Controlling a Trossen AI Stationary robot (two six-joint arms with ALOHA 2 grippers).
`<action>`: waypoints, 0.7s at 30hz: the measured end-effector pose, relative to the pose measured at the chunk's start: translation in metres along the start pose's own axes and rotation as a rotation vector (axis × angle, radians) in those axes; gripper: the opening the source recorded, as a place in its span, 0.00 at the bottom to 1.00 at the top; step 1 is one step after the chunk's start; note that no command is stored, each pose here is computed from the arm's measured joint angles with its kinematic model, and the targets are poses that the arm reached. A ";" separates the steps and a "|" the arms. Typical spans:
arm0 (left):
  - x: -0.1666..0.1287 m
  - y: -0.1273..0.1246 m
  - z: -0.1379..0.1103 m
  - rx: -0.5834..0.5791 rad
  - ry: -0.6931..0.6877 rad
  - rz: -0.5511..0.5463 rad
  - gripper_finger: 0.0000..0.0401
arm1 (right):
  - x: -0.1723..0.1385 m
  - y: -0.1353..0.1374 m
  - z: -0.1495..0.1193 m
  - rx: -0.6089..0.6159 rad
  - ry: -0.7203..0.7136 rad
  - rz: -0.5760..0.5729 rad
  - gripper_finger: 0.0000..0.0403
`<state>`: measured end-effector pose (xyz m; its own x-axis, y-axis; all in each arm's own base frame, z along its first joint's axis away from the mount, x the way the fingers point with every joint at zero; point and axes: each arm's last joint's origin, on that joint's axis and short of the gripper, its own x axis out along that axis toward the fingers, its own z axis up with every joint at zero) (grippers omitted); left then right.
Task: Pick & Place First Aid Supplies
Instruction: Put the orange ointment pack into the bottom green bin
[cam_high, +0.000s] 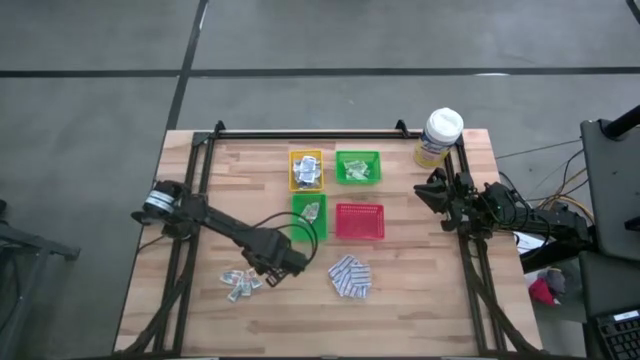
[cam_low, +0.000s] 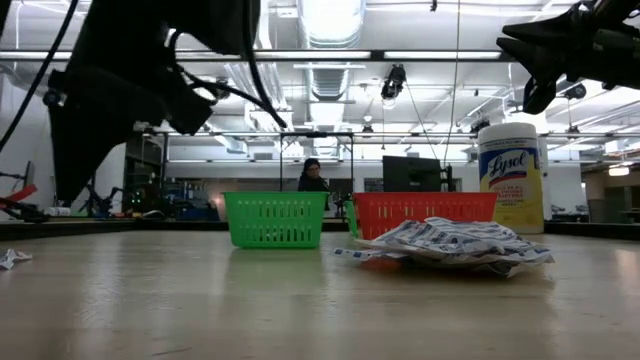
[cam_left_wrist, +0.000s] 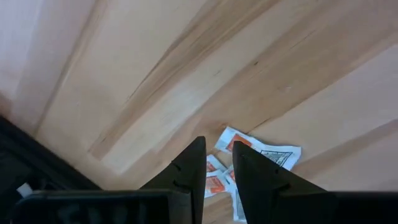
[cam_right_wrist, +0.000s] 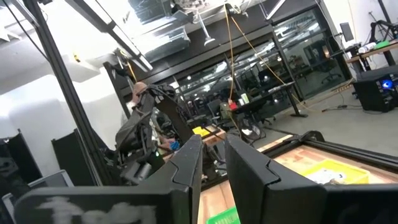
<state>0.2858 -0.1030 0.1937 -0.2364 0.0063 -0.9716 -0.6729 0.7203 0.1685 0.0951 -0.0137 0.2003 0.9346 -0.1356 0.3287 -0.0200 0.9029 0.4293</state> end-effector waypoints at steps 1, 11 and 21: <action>0.002 0.000 -0.001 -0.002 0.000 0.002 0.21 | 0.000 0.000 0.000 0.000 0.000 0.000 0.17; 0.019 -0.005 -0.014 -0.007 0.036 -0.010 0.21 | 0.000 0.000 0.000 0.000 0.000 0.000 0.20; 0.029 -0.005 -0.015 0.013 0.022 -0.021 0.21 | 0.000 0.000 0.000 0.000 0.000 0.000 0.17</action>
<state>0.2715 -0.1167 0.1668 -0.2379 -0.0236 -0.9710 -0.6685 0.7292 0.1460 0.0951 -0.0137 0.2003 0.9347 -0.1354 0.3288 -0.0202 0.9028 0.4295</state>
